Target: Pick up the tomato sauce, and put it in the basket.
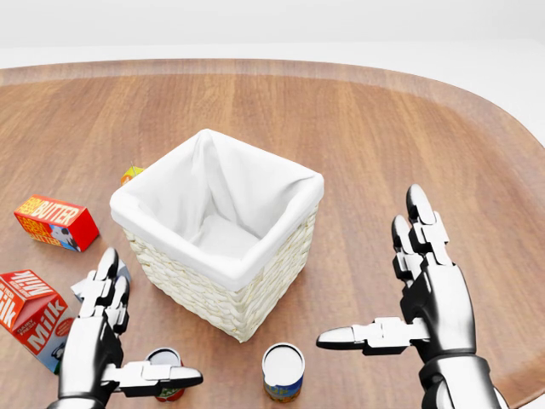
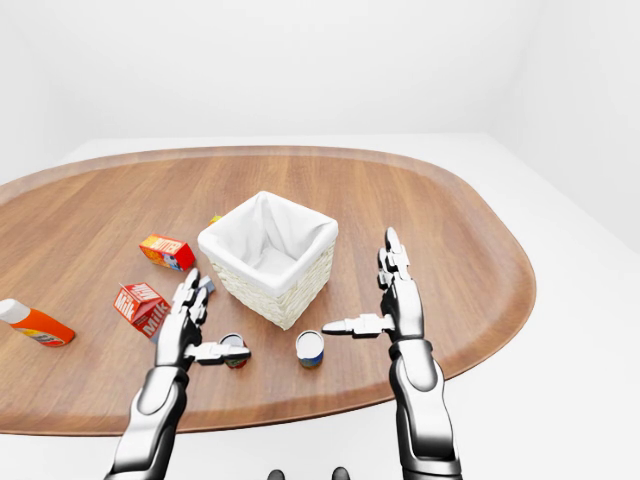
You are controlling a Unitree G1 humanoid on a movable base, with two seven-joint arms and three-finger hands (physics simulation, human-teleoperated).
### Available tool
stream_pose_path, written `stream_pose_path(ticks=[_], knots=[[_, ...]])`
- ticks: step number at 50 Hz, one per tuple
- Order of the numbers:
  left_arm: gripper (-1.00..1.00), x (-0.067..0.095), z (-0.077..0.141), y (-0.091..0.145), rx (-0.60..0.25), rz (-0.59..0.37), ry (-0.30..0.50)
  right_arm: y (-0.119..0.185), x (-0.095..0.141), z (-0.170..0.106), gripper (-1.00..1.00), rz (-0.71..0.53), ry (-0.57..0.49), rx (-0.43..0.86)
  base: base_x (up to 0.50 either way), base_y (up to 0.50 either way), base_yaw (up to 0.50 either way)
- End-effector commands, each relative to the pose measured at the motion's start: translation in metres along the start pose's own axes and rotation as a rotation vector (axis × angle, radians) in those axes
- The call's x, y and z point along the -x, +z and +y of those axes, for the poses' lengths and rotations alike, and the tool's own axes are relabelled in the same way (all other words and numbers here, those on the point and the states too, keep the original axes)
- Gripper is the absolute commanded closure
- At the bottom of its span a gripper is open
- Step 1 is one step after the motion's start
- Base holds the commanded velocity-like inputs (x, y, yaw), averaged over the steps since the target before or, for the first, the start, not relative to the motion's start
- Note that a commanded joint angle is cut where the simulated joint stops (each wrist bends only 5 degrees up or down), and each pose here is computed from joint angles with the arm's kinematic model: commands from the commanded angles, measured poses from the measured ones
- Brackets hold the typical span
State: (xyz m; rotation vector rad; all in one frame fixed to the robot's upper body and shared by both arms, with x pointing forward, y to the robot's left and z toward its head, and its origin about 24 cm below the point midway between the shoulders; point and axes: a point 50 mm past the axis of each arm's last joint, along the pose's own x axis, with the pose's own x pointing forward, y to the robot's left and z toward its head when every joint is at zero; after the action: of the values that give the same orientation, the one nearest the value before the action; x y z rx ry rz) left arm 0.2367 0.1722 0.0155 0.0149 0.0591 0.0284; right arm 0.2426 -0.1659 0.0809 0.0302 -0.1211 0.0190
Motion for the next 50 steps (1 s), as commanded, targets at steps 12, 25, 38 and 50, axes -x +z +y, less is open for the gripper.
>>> stream_pose_path(ticks=[12,25,38,50], knots=[[-1.00,0.000,-0.001,-0.012,-0.045,0.053,-0.005,0.001,-0.001,-0.002,-1.00,-0.005,-0.003,-0.003,0.00,0.00,0.00],[-1.00,-0.002,-0.001,-0.015,-0.009,0.065,-0.020,0.001,-0.002,-0.003,-1.00,-0.005,-0.006,-0.005,0.00,0.00,0.00],[-1.00,-0.005,-0.001,-0.023,0.007,0.105,-0.022,-0.001,-0.001,-0.002,-1.00,0.004,-0.003,-0.005,0.00,0.00,0.00],[-1.00,-0.004,0.000,-0.025,0.001,0.110,-0.015,-0.003,-0.001,-0.002,-1.00,0.011,-0.002,-0.005,0.00,0.00,0.00]])
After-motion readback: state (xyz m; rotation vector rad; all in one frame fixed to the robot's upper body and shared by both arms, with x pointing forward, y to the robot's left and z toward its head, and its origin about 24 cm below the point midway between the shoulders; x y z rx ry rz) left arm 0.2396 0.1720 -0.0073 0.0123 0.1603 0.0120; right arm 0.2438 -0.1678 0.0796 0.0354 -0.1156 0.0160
